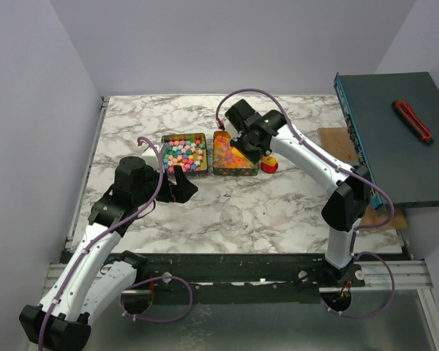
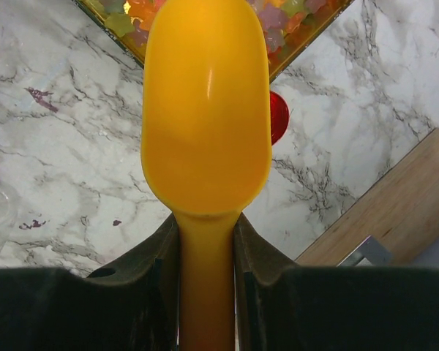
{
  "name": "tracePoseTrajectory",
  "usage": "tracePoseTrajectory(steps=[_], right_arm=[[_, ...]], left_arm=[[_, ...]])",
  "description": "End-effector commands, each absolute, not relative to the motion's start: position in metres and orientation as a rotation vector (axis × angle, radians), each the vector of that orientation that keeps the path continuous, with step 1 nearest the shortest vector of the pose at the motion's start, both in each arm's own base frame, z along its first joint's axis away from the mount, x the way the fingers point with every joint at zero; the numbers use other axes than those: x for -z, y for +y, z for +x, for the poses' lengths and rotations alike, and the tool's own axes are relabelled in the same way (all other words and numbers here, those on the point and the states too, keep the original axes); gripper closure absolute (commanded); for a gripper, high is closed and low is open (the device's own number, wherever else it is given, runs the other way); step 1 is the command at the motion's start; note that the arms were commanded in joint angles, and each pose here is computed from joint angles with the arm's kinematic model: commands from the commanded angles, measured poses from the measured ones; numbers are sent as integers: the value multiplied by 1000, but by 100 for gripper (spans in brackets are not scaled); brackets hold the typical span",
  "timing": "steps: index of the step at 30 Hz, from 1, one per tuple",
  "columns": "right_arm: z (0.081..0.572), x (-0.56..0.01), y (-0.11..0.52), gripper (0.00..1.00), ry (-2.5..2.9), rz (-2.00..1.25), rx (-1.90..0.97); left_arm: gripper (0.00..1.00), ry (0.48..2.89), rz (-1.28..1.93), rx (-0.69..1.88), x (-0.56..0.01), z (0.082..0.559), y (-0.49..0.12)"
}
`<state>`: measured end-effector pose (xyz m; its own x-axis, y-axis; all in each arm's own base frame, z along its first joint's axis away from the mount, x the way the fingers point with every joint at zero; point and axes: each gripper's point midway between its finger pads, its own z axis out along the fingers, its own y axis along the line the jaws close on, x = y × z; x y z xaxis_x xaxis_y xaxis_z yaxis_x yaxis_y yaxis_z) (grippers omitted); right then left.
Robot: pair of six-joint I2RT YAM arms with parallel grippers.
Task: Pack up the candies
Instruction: Scoop the fake candies from the storage box.
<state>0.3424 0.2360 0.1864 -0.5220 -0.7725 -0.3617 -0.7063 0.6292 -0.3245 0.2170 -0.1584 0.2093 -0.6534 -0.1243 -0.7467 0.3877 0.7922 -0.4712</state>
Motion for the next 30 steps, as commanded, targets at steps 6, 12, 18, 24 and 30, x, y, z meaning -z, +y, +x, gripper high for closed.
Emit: tracePoseTrajectory(steps=[6,12,18,24,30], right_arm=[[342,-173,219,99,2503,-1128,337],[342,-162,215,99,2540,-1130,383],[347,-152,213,99,2558,-1135,447],[357,-144,216,99,2549,-1144,479],[364,-135,218,99,2552,-1159,501]], left_arm=[[1,2100,187,795,-212,216,-157],[1,2105,181,798,-210,215,-157],[1,2103,179,792,-210,214,-156],[1,2107,178,787,-209,214,-155],[1,2115,183,783,-208,214,-156]])
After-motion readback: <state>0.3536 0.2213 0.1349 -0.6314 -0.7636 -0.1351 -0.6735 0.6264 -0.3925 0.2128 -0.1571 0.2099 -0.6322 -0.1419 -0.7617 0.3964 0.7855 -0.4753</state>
